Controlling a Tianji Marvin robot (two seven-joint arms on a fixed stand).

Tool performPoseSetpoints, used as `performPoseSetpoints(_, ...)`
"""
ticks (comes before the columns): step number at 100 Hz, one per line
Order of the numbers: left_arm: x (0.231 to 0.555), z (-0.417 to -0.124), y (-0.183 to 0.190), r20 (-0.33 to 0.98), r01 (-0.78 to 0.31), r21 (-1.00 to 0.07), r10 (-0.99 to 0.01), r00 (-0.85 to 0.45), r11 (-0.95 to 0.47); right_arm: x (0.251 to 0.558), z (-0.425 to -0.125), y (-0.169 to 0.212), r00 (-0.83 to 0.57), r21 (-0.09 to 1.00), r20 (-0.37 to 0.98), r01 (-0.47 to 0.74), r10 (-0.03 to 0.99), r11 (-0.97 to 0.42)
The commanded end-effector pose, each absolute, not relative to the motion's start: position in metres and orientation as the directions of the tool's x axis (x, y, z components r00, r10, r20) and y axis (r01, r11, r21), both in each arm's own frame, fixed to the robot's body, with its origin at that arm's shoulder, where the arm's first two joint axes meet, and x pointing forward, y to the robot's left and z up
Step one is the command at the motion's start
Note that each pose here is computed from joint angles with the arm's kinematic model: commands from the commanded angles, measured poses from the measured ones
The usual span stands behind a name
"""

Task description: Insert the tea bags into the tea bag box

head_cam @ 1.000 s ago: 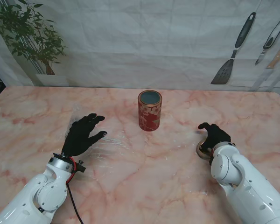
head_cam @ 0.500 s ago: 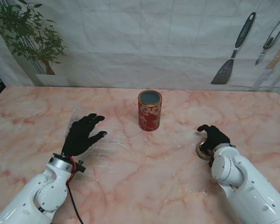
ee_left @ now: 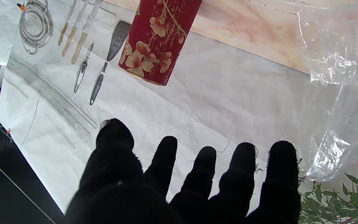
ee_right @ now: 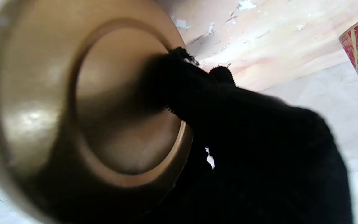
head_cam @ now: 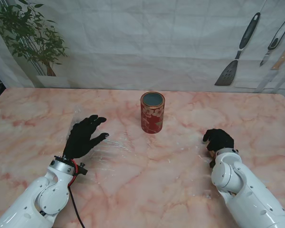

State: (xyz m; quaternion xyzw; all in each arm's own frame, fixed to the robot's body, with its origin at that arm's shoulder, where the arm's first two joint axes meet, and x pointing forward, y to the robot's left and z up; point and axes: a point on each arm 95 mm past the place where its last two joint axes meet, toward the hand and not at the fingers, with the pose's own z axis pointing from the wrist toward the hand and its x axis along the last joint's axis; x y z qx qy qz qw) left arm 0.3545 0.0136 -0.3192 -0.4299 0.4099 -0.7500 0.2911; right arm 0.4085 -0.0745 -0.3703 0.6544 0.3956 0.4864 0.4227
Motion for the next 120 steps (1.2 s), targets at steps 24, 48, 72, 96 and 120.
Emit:
performPoseSetpoints(24,0.355,-0.318,0.011,0.395,0.078,-0.873,-0.793,-0.463,-0.481,0.412,-0.373,-0.068,0.219,0.933,0.333,0.065,0.917,-0.355)
performPoseSetpoints(48,0.355,-0.318,0.011,0.394,0.076,-0.874,-0.794,-0.464,-0.479,0.421,-0.359,-0.068,0.235,0.917,0.390,-0.009,0.890,-0.400)
performPoseSetpoints(72,0.355,-0.317,0.011,0.390,0.077,-0.876,-0.795,-0.464,-0.475,0.432,-0.346,-0.064,0.238,0.890,0.454,-0.091,0.858,-0.446)
performPoseSetpoints(96,0.356,-0.317,0.011,0.386,0.076,-0.879,-0.798,-0.463,-0.470,0.452,-0.336,-0.056,0.224,0.870,0.493,-0.141,0.841,-0.473)
performPoseSetpoints(120,0.356,-0.317,0.011,0.385,0.069,-0.883,-0.800,-0.461,-0.465,0.471,-0.330,-0.046,0.209,0.825,0.565,-0.181,0.798,-0.536)
